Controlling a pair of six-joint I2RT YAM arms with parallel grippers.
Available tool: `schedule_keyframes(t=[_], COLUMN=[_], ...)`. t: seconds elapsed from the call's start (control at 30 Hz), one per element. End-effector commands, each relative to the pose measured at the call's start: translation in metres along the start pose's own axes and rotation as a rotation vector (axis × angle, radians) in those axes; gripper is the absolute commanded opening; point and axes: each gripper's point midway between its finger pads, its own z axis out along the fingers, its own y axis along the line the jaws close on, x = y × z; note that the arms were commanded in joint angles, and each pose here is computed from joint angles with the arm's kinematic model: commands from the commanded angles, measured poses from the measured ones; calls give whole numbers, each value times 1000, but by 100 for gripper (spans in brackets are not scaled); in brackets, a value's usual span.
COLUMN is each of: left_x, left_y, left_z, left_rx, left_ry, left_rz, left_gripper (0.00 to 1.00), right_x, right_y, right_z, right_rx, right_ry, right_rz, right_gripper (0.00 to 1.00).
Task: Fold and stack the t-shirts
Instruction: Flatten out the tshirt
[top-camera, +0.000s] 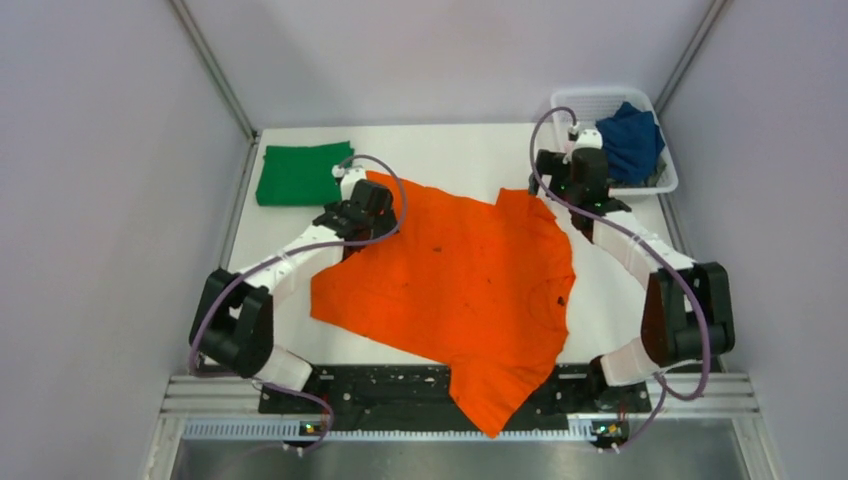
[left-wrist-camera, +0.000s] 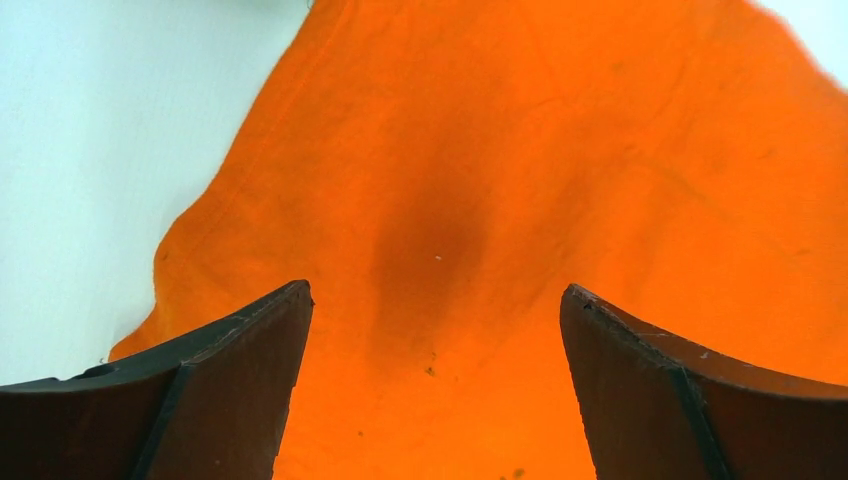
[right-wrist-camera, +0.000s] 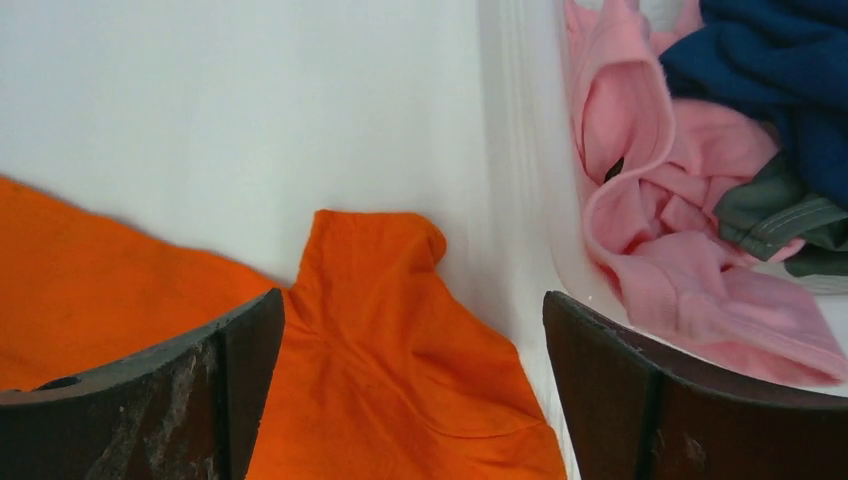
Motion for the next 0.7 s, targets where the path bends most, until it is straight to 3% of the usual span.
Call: schedule_keyframes(t=[0.0,0.2,0.3,0.47,0.67], left_x=[-22,6,21,39,56], left_y=[4,35,34,27,18], left_z=[-32,-56,-56,-37,-12], left_rx=[38,81,150,186,226], left_ry=[-78,-107,-102,-29,15], left_rz=[-109,-230,-259,-289,-326], left_gripper=[99,99,99,99,99], right_x=[-51,36,74,104,104], right_y=[16,17,18,19,16], right_z=[-49,-115,-123,-102,-40], right_rx=[-22,-3,-33,-48,36], right_ry=[-122,55,117,148,178], right_rz=[42,170,198,184,98], right_gripper=[99,99,99,99,99])
